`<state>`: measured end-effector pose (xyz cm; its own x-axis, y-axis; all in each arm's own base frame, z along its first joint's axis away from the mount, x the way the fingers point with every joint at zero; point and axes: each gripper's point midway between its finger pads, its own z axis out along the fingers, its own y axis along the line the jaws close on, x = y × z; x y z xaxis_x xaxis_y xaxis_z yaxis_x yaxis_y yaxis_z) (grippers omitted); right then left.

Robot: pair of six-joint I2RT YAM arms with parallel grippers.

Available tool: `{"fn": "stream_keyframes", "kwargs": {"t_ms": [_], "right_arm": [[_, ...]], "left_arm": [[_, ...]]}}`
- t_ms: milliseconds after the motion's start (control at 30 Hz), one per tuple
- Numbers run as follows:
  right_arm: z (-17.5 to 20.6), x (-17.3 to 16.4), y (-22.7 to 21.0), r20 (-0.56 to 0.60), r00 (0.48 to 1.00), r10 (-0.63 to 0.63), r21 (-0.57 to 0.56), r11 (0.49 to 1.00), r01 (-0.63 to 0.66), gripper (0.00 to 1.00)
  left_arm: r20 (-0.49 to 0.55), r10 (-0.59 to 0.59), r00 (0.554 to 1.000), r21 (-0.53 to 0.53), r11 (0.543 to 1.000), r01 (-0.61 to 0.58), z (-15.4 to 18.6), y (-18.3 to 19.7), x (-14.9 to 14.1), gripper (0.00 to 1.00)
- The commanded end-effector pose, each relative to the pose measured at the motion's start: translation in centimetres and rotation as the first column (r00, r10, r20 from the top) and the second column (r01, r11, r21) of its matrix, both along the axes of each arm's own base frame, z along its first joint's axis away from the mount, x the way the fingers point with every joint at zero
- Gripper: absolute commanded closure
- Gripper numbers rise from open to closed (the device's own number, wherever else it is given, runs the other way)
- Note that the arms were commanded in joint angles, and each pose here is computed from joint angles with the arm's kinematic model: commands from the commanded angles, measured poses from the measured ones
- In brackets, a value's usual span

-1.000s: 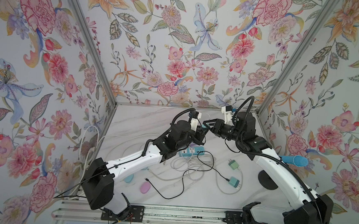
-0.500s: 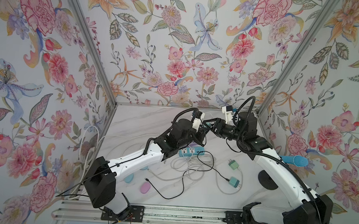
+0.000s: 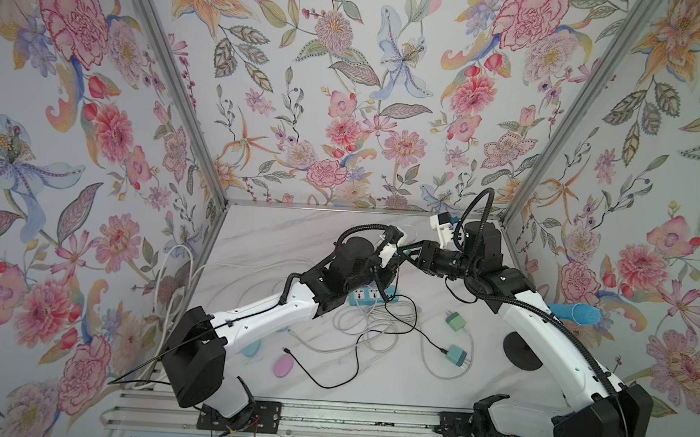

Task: Charge the bluetooth headset
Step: Insert the plug into the socket.

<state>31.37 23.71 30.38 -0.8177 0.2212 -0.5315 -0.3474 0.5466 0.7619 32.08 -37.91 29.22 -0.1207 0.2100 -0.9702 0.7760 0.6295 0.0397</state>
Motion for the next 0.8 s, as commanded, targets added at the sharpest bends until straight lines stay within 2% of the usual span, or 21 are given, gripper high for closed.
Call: {"fn": "stream_keyframes", "kwargs": {"t_ms": [0,100,167,433,467,533,600,633,767], "right_arm": [[0.9,-1.1,-0.1,0.033,0.999,0.043,-0.002,0.999,-0.043,0.61],[0.9,-1.0,0.0,0.036,0.998,0.05,-0.005,0.999,-0.05,0.6],[1.0,-1.0,0.1,0.046,0.997,0.054,-0.008,0.999,-0.054,0.56],[1.1,-0.5,0.5,0.065,0.996,0.067,-0.021,0.998,-0.066,0.54],[1.2,-0.5,0.6,0.07,0.995,0.07,-0.023,0.997,-0.068,0.57],[1.0,-0.5,0.6,0.069,0.995,0.073,-0.027,0.997,-0.071,0.83],[1.0,-0.5,0.7,0.071,0.994,0.078,-0.031,0.997,-0.075,0.97],[0.9,-0.5,0.7,0.075,0.994,0.079,-0.034,0.996,-0.077,1.0],[0.0,0.4,0.4,0.102,0.993,0.052,-0.085,0.995,-0.044,1.0]], "left_arm": [[0.116,-0.035,0.993,-0.017,0.999,0.037,2.6,0.6,-0.7,1.0],[0.124,-0.069,0.99,-0.004,0.998,0.07,2.7,0.4,-1.2,1.0],[0.121,-0.094,0.988,-0.001,0.995,0.095,2.7,0.1,-1.5,1.0],[0.116,-0.155,0.981,-0.017,0.987,0.158,2.9,-0.7,-2.2,1.0],[0.113,-0.167,0.979,-0.015,0.985,0.169,2.8,-0.9,-2.4,0.99],[0.108,-0.168,0.98,-0.01,0.985,0.17,2.6,-1.0,-2.3,0.98],[0.103,-0.156,0.982,-0.002,0.988,0.157,2.4,-0.9,-2.1,0.98],[0.103,-0.149,0.984,-0.004,0.989,0.15,2.4,-0.8,-2.0,0.95],[0.076,-0.126,0.989,-0.033,0.991,0.129,2.7,-0.4,-1.7,0.65]]}}
